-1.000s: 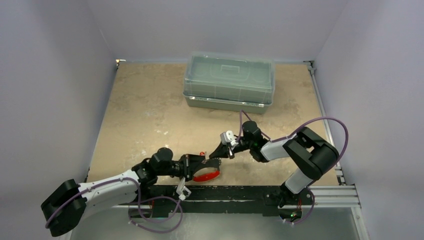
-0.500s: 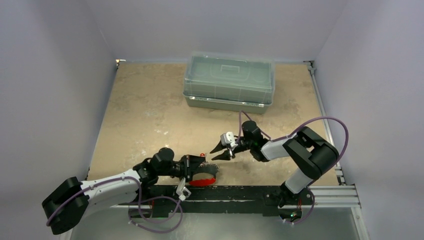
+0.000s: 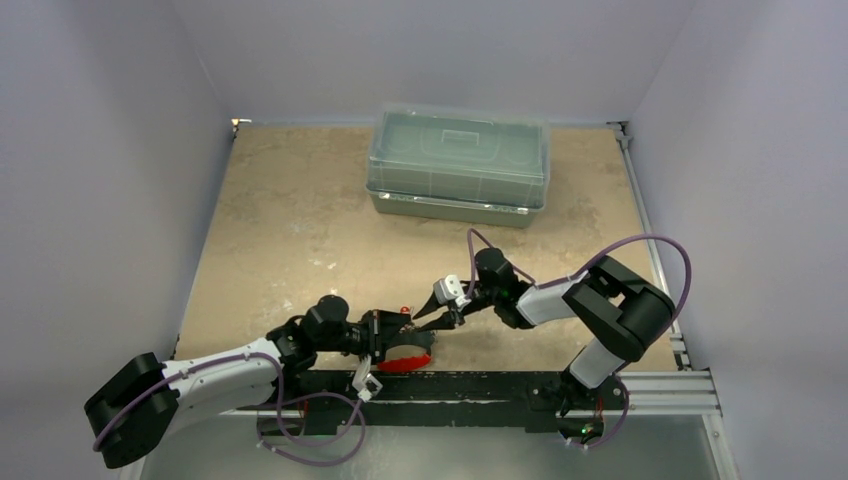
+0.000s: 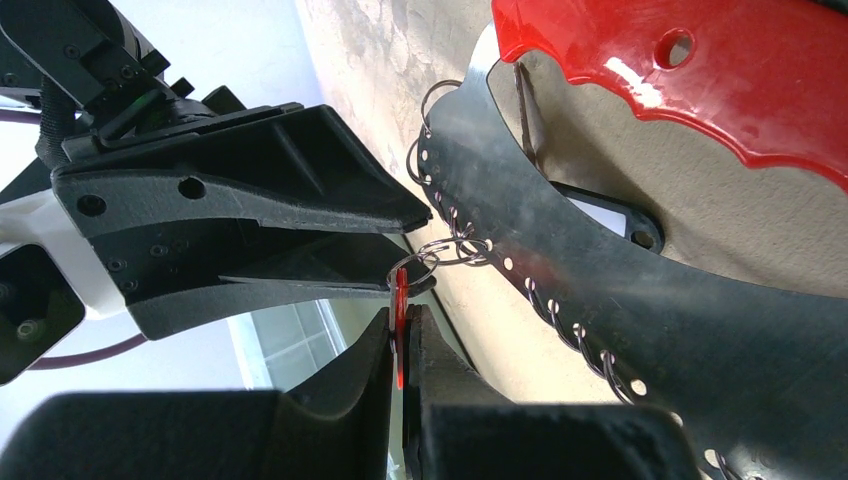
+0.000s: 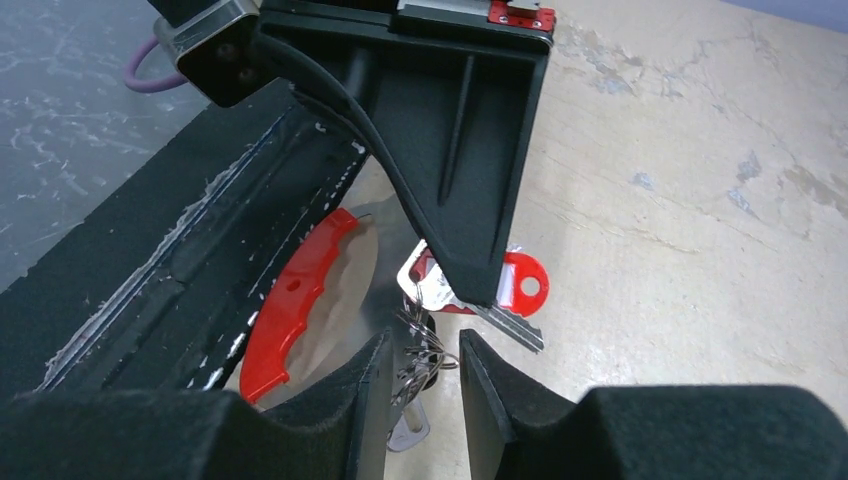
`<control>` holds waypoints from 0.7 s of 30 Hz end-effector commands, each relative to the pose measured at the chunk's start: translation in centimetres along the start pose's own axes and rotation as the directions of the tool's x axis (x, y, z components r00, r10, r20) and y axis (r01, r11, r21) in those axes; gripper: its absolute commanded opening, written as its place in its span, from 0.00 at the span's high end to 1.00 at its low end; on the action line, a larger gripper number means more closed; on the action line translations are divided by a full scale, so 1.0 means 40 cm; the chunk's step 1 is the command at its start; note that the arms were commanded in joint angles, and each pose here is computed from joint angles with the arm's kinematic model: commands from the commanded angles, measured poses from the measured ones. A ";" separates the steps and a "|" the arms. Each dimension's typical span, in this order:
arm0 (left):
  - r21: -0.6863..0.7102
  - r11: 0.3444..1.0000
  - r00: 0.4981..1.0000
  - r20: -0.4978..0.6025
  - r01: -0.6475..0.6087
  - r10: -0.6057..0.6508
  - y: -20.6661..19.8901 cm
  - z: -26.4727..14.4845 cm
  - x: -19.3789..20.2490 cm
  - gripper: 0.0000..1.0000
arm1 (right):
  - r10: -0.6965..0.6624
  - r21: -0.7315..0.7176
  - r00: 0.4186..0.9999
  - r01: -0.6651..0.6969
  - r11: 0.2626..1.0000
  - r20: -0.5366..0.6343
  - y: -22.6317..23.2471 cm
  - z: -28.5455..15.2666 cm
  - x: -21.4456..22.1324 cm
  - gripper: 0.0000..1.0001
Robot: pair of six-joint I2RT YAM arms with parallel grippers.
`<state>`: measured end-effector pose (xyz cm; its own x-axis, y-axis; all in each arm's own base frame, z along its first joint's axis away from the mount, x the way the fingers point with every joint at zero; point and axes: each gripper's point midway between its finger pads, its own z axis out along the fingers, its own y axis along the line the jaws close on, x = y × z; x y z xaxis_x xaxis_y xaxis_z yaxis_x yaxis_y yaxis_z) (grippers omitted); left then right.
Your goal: Remove the keys from the keyring
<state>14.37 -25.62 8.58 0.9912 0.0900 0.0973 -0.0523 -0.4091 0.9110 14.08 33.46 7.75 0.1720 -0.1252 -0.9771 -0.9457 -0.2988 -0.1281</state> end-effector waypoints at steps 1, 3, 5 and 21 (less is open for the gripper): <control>-0.054 0.998 0.999 0.028 -0.024 0.026 0.042 0.002 -0.008 1.00 | -0.086 -0.007 0.996 0.086 0.996 0.019 -0.010 0.012 -0.030 0.67; -0.056 0.998 0.999 0.028 -0.026 0.027 0.044 0.002 -0.008 1.00 | -0.094 -0.012 0.996 0.094 0.995 0.009 -0.011 0.016 -0.025 0.67; -0.057 0.998 0.999 0.029 -0.026 0.027 0.046 0.002 -0.008 1.00 | -0.099 -0.012 0.995 0.099 0.995 0.001 -0.014 0.018 -0.021 0.67; -0.058 0.998 0.999 0.025 -0.023 0.025 0.050 -0.004 -0.008 1.00 | -0.152 -0.034 0.986 0.149 0.988 -0.074 -0.021 0.019 0.021 0.89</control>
<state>14.33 -25.55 8.76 0.9909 0.0906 0.0998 -0.0547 -0.4062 0.9121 14.08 33.88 6.77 0.2632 -0.1489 -0.9532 -0.9196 -0.3373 -0.2012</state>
